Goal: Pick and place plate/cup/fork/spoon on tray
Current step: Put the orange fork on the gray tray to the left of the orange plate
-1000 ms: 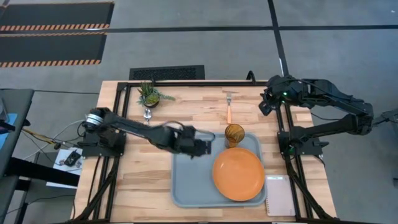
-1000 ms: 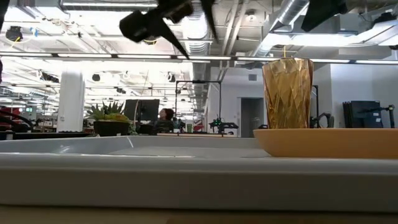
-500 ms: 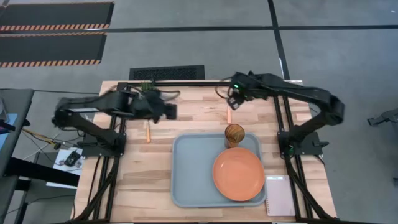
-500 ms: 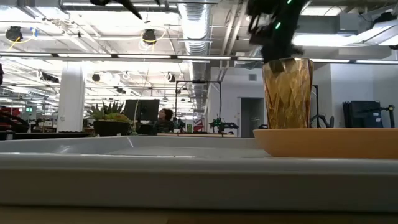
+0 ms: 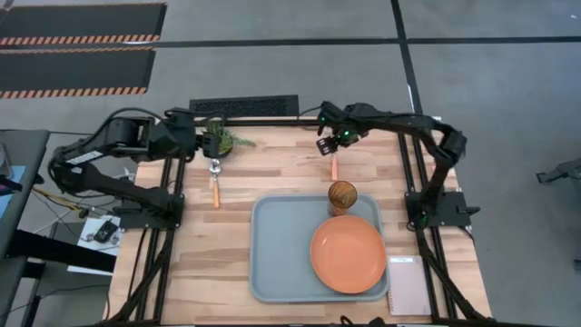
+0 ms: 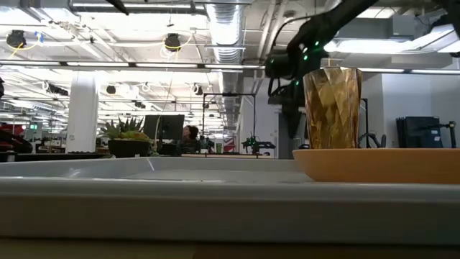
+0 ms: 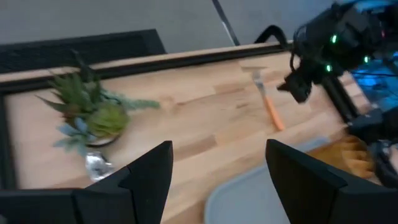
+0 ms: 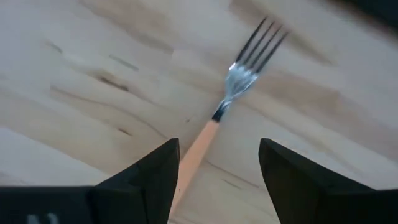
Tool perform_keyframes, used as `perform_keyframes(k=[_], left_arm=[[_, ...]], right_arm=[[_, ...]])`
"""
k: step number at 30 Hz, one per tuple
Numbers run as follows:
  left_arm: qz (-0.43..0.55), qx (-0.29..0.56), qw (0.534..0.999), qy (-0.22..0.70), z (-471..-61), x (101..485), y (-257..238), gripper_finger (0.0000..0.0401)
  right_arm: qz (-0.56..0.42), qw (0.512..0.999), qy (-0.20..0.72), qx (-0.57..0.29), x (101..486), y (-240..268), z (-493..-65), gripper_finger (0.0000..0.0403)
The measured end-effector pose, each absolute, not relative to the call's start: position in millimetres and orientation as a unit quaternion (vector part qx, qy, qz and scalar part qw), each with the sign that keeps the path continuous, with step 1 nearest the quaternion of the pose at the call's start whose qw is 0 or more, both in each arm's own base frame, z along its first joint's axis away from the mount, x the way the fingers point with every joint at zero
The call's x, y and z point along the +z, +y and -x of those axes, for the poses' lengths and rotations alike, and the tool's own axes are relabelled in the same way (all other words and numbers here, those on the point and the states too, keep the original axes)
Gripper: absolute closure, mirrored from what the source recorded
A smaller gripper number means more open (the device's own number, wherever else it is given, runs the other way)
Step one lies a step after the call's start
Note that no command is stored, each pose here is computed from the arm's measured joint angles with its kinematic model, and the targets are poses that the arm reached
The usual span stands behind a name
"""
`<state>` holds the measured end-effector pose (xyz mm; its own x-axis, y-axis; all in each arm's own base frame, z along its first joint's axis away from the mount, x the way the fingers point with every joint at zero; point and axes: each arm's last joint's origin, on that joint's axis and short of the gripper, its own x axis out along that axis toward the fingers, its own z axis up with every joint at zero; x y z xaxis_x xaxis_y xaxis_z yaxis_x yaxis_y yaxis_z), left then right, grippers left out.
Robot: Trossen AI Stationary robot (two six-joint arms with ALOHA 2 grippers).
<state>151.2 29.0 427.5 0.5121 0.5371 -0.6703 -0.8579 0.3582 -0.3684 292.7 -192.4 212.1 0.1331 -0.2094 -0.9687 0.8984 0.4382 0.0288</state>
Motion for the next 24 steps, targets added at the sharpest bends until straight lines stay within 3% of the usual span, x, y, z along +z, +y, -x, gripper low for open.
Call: perform_keyframes(k=[9,19,24], left_arm=[[0.356,0.455,0.781,0.237,-135,406,31,0.0159],[0.384,0.458,0.77,0.221,-132,387,30,0.0159],[0.385,0.452,0.775,0.219,-137,383,31,0.0159]], right_arm=[[-0.351,0.652,0.555,-0.378,161,-189,-317,0.0158],[-0.349,0.66,0.537,-0.392,168,-203,-308,0.0158],[-0.383,0.644,0.545,-0.376,144,-201,-294,0.0159]])
